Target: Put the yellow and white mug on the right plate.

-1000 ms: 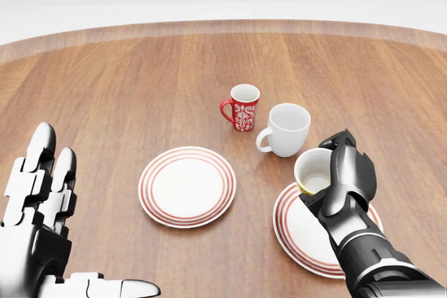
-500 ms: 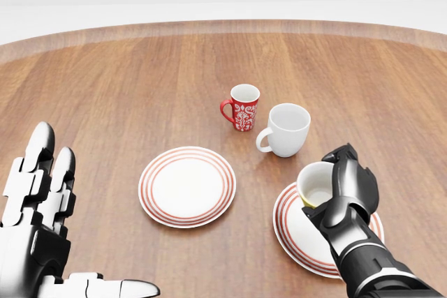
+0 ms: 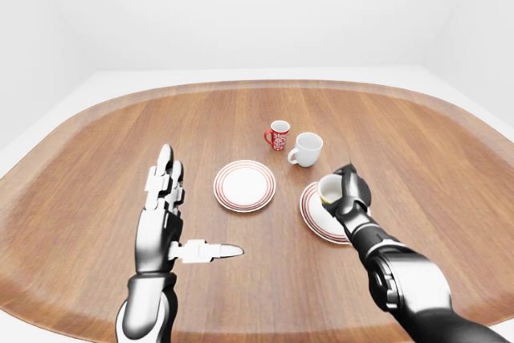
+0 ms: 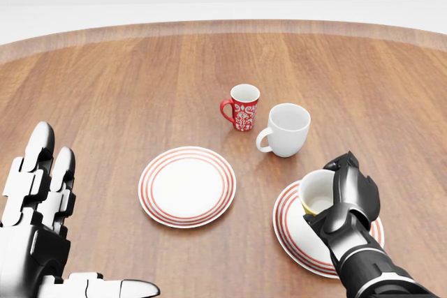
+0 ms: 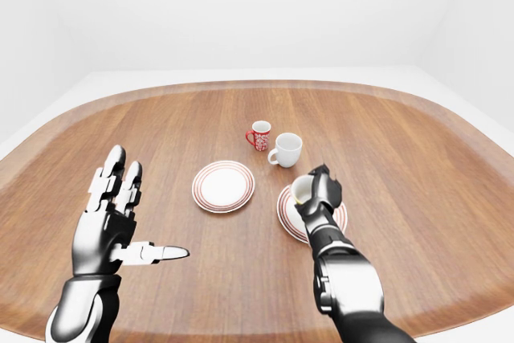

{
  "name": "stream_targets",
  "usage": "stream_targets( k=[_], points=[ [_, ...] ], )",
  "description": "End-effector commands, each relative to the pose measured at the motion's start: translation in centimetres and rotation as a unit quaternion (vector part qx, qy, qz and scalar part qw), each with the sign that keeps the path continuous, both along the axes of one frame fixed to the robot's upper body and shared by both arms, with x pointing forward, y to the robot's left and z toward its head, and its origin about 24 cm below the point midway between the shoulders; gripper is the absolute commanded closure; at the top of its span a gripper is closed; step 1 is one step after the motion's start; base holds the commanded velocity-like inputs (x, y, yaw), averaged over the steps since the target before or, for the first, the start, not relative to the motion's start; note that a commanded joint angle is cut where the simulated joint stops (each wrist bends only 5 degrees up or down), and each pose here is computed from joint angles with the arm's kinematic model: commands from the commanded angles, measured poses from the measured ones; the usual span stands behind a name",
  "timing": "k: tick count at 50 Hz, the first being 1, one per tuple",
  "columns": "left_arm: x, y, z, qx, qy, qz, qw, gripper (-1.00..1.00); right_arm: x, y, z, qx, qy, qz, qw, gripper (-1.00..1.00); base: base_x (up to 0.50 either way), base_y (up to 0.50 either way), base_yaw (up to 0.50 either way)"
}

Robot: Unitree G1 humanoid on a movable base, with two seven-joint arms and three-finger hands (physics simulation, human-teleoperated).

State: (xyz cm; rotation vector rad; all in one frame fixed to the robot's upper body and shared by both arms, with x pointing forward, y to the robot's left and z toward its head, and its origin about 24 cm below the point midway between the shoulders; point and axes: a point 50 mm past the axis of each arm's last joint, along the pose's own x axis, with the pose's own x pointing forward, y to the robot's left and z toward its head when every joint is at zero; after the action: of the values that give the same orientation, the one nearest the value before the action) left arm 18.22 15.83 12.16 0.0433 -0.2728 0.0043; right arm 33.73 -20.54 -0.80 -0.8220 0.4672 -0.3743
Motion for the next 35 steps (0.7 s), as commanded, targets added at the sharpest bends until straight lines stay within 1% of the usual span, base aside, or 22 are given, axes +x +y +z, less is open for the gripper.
stream_targets(
  k=[1,18,23,35],
  points=[
    [0.03,0.05,-0.07,0.000,0.002,0.000,1.000,-1.00,-0.01,0.04,-0.03,0.013,-0.002,-0.007,1.000,1.00,0.00,0.00,0.00],
    [0.03,0.00,-0.09,0.000,0.002,0.000,1.000,-1.00,-0.11,-0.04,-0.14,0.013,0.002,-0.011,1.000,1.00,0.00,0.00,0.00],
    [-0.01,0.08,-0.10,0.000,0.002,0.001,1.000,-1.00,-0.48,-0.18,-0.58,0.002,0.022,-0.017,1.000,1.00,0.00,0.00,0.00],
    [-0.02,0.09,-0.08,0.000,0.002,0.001,1.000,-1.00,-0.46,-0.21,-0.56,-0.001,0.022,-0.016,1.000,1.00,0.00,0.00,0.00]
  ],
)
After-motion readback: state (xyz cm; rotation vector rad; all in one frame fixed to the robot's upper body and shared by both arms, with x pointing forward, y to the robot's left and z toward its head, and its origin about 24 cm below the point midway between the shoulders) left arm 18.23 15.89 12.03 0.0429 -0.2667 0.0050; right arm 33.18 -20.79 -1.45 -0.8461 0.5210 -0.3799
